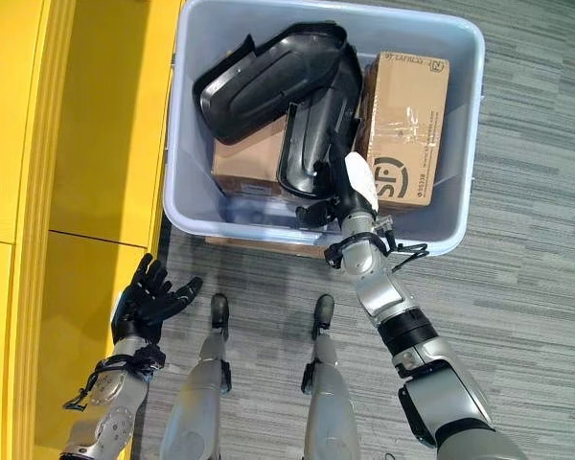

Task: Move parts from the plastic box to the shelf.

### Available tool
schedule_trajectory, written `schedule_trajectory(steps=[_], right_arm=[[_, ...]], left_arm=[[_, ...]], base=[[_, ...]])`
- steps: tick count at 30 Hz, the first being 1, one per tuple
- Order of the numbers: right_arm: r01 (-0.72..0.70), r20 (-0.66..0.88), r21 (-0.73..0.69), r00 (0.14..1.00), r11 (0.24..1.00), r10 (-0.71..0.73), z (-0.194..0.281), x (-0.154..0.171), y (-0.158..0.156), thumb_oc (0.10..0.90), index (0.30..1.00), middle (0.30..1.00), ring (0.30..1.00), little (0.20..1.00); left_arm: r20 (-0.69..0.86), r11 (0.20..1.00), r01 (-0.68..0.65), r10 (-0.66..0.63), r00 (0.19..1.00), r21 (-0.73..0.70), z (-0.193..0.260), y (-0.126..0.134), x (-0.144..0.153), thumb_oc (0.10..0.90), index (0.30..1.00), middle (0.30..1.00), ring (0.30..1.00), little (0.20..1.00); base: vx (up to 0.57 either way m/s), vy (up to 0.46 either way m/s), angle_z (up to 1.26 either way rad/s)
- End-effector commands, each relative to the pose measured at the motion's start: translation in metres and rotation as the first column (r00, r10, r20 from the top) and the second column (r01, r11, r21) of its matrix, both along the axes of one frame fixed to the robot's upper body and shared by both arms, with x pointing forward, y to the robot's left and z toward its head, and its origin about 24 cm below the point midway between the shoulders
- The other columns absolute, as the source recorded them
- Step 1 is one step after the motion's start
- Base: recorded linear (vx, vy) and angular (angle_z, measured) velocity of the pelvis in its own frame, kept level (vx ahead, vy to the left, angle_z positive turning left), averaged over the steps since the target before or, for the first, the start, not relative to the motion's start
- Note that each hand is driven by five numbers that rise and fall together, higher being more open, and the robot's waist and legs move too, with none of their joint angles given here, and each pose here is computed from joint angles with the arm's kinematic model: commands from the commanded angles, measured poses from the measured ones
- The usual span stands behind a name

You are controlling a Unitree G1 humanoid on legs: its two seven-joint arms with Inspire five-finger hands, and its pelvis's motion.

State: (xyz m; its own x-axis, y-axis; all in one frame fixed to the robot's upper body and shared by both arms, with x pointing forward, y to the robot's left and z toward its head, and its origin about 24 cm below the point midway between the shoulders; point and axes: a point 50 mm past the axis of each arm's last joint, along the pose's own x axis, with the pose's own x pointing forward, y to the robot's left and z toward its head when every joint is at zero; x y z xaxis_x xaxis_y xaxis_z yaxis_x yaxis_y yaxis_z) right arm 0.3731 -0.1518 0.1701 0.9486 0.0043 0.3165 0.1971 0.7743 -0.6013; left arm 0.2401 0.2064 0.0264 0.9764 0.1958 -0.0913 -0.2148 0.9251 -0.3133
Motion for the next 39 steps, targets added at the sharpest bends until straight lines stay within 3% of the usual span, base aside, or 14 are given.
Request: schedule_trajectory(steps=[1, 32, 39], right_arm=[[-0.021, 0.248, 0.053, 0.969, 0.998, 0.008, 0.068, 0.004, 0.007, 0.9, 1.0, 1.0, 1.0, 1.0], [0.076, 0.377, -0.098, 0.926, 0.992, -0.034, 0.108, 0.006, 0.01, 0.9, 1.0, 1.0, 1.0, 1.0], [0.125, 0.419, -0.189, 0.907, 0.974, -0.035, 0.119, 0.005, 0.012, 0.9, 1.0, 1.0, 1.0, 1.0]], left_arm=[[0.135, 0.998, -0.032, 0.026, 0.991, 0.047, 0.028, 0.011, -0.004, 0.9, 1.0, 1.0, 1.0, 1.0], [0.17, 0.997, -0.054, 0.045, 0.984, 0.047, 0.037, 0.01, -0.001, 0.9, 1.0, 1.0, 1.0, 1.0], [0.185, 0.997, -0.051, 0.041, 0.982, 0.049, 0.041, 0.008, -0.001, 0.9, 1.0, 1.0, 1.0, 1.0]], base=[[-0.05, 0.02, 0.0], [0.0, 0.006, 0.04], [0.02, 0.001, 0.05]])
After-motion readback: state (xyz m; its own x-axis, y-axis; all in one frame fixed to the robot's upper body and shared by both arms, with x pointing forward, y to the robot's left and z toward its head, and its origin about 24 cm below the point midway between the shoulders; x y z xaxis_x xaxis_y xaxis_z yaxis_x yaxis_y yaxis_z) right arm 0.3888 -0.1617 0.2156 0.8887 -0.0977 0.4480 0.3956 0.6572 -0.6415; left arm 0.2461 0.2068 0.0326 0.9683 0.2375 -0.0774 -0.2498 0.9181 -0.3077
